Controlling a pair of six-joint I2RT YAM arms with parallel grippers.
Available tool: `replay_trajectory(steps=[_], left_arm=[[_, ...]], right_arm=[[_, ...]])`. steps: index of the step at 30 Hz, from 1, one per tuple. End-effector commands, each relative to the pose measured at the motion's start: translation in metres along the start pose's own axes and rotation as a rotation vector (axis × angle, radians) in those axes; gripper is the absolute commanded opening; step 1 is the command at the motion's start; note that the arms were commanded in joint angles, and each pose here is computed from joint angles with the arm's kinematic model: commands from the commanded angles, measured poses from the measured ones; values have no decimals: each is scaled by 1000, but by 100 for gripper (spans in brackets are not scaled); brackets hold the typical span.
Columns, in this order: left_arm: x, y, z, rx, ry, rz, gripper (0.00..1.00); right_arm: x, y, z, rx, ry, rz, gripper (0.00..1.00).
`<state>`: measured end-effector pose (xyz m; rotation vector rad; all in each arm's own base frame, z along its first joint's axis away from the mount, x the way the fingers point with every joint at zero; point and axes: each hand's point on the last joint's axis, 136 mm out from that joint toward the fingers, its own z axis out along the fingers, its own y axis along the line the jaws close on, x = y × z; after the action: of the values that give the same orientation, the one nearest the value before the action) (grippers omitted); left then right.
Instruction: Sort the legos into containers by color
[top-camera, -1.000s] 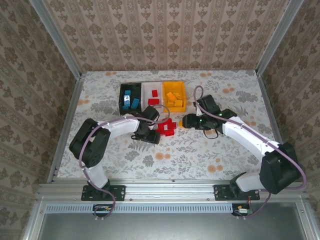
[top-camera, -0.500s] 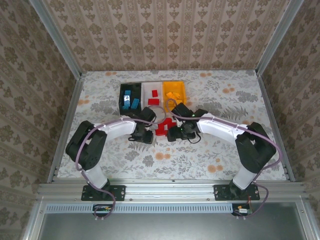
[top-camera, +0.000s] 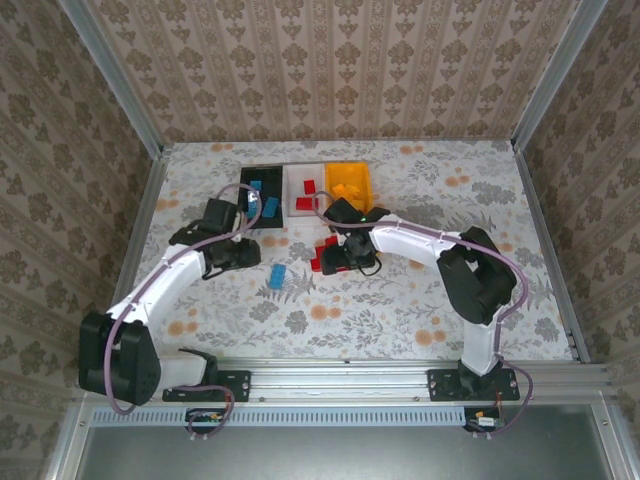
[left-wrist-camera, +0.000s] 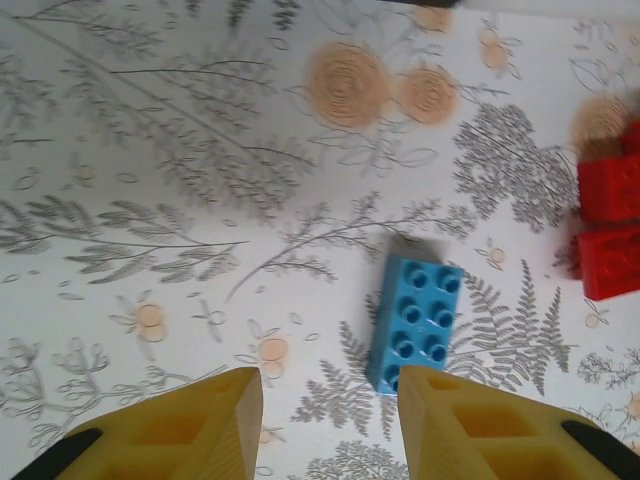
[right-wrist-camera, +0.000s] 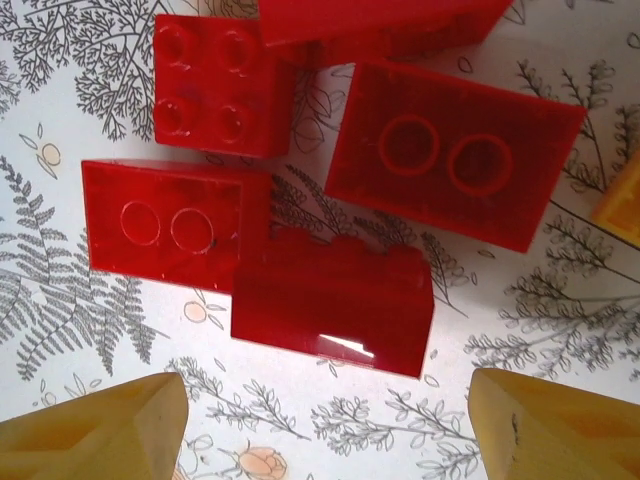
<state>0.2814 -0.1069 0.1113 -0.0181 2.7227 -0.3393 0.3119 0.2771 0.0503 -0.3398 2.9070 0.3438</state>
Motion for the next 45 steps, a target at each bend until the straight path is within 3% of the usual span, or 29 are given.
replay_trajectory(steps=[1,3,7,12,16,20,28,30,33,36,40,45], left_arm=[[-5,-2,-10,52,21,17,41],[-6,-5,-9,69,28,17,44],[0,-15,-1,101,45,26,61],[15,-26,13,102,80,66,76],[23,-37,26,86,114,121,100],[27,-41,39,54,140,165,100],[45,-52,72,-16,217,285,100],[47,-52,81,-32,232,295,94],[46,-53,91,-44,243,304,75],[44,-55,99,-55,250,317,65],[44,-58,107,-60,269,335,38],[46,-54,104,-70,275,328,21]], right_arm=[[0,1,5,41,30,-32,75],[0,0,9,58,41,-40,75],[0,-6,16,106,60,-51,73],[-1,-10,25,130,66,-51,64],[-5,-10,26,133,50,-41,55],[-3,-10,19,129,34,-34,45],[10,-23,-13,143,-24,-21,37],[13,-25,-22,143,-39,-16,37],[15,-26,-37,132,-68,-10,36],[11,-24,-52,104,-108,-2,36],[2,-19,-72,71,-166,10,36],[-7,-16,-86,41,-204,25,36]])
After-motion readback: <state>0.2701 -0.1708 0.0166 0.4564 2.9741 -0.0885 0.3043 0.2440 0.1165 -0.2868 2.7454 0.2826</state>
